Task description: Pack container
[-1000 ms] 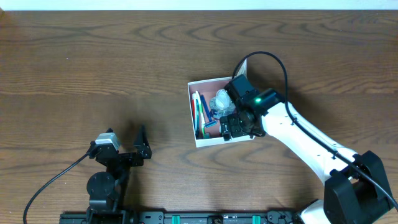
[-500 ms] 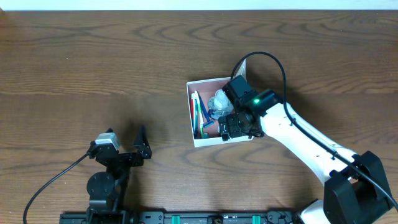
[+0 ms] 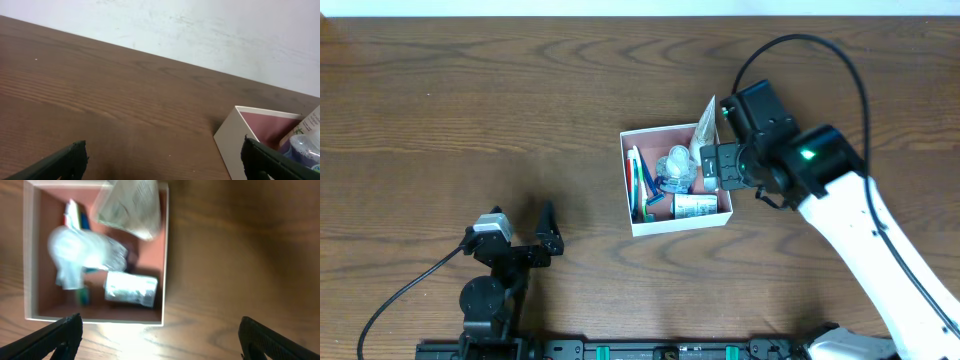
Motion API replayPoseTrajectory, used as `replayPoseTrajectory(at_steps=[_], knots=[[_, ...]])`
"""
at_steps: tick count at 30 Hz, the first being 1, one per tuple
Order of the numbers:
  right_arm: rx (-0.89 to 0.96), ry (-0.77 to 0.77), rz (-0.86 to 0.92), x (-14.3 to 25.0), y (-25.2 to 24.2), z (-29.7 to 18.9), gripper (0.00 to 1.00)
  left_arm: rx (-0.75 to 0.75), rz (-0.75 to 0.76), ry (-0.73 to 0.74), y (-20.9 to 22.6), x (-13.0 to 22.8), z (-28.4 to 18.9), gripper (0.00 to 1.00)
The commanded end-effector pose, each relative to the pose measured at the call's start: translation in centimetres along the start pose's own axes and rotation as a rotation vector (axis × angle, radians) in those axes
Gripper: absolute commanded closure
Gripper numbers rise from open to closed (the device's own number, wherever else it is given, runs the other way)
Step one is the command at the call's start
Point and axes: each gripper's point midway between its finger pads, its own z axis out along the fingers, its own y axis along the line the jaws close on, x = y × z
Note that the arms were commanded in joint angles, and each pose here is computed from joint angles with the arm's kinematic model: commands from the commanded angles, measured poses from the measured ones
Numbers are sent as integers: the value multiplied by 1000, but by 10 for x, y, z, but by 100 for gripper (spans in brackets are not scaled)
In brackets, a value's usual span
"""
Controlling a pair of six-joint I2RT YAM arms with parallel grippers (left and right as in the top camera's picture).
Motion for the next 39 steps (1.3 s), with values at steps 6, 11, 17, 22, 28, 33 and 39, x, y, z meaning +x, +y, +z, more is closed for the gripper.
replayPoseTrajectory(at_steps=[6,11,17,22,28,33,39], knots=[[-60,-72,7,-2,4,-34,1,-3,16,32,4,15,3,2],[8,-85,3,-6,-7,-30,1,-3,16,32,4,15,3,2],[-2,-96,2,-10,-4,-27,1,-3,16,32,4,15,3,2],[6,-183,17,-29,-4,-32,1,-3,16,32,4,15,3,2],[54,-337,67,-44,-25,-68,1,-3,16,32,4,15,3,2],[67,-502,168,-36,-65,-121,1,-3,16,32,4,15,3,2],[62,-713,202,-6,-104,-139,1,-3,16,32,4,15,3,2]])
